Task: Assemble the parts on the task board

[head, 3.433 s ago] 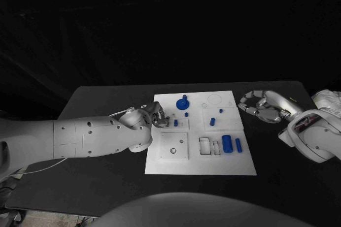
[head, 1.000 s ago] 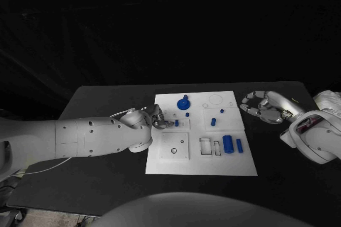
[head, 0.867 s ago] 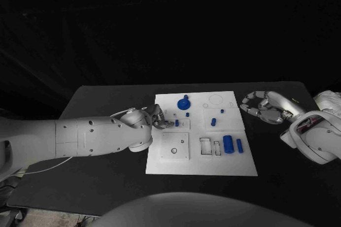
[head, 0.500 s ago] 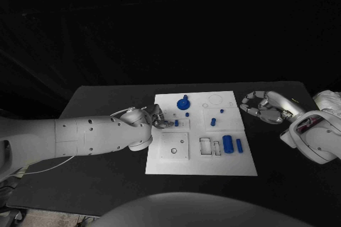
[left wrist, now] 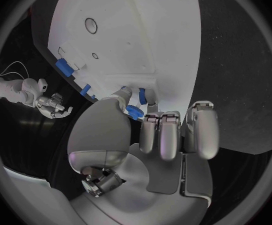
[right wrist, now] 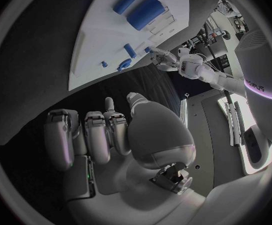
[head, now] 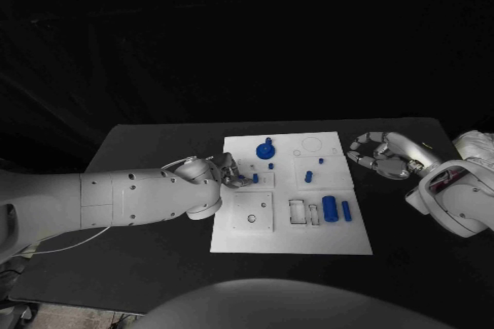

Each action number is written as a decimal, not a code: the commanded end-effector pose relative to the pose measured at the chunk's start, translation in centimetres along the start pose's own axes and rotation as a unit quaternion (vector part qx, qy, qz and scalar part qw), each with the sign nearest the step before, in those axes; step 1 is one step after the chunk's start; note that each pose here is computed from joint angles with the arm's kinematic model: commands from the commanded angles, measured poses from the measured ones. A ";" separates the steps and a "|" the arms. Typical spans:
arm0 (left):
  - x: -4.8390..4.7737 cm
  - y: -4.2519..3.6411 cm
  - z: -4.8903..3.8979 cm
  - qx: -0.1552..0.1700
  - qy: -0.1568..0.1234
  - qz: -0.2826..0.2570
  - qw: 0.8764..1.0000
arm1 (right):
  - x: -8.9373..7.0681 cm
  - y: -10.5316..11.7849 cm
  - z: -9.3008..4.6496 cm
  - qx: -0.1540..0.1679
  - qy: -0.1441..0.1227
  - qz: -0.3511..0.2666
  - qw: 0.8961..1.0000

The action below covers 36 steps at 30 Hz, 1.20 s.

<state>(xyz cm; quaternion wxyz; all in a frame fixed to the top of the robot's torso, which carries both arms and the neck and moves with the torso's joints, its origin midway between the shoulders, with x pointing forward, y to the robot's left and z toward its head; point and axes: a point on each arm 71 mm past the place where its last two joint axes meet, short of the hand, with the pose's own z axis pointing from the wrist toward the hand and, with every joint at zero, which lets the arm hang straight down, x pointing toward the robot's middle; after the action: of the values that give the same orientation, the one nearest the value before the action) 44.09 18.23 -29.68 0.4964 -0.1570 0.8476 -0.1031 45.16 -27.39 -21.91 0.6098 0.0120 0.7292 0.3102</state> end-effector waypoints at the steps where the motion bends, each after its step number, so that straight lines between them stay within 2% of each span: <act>1: 0.52 -0.19 -0.11 0.003 0.019 0.003 1.000 | 0.2 0.1 0.0 -0.002 0.008 -0.003 1.000; 13: 0.47 -0.31 -0.12 0.003 0.019 0.006 1.000 | 0.2 0.0 0.0 -0.001 0.010 -0.002 1.000; 23: 0.39 -0.05 -0.05 -0.005 0.019 0.019 1.000 | 0.4 -0.1 0.0 0.001 0.012 -0.002 1.000; 28: 0.27 0.01 -0.30 0.001 0.015 0.021 1.000 | 0.3 -0.2 -0.1 0.001 0.008 -0.002 1.000; 32: -0.21 -0.01 -0.62 0.010 0.009 0.014 1.000 | 0.2 -0.2 -0.1 0.000 0.003 -0.003 1.000; 36: -1.21 0.04 -1.18 0.015 0.009 0.014 1.000 | 0.2 -0.2 -0.1 0.000 -0.001 -0.004 1.000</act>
<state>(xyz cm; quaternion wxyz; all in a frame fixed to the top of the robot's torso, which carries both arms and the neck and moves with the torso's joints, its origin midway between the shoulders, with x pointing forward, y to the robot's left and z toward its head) 43.67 18.90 -28.51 0.4946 -0.1511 0.8492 -0.1070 45.11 -27.58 -22.21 0.6081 0.0139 0.7318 0.3073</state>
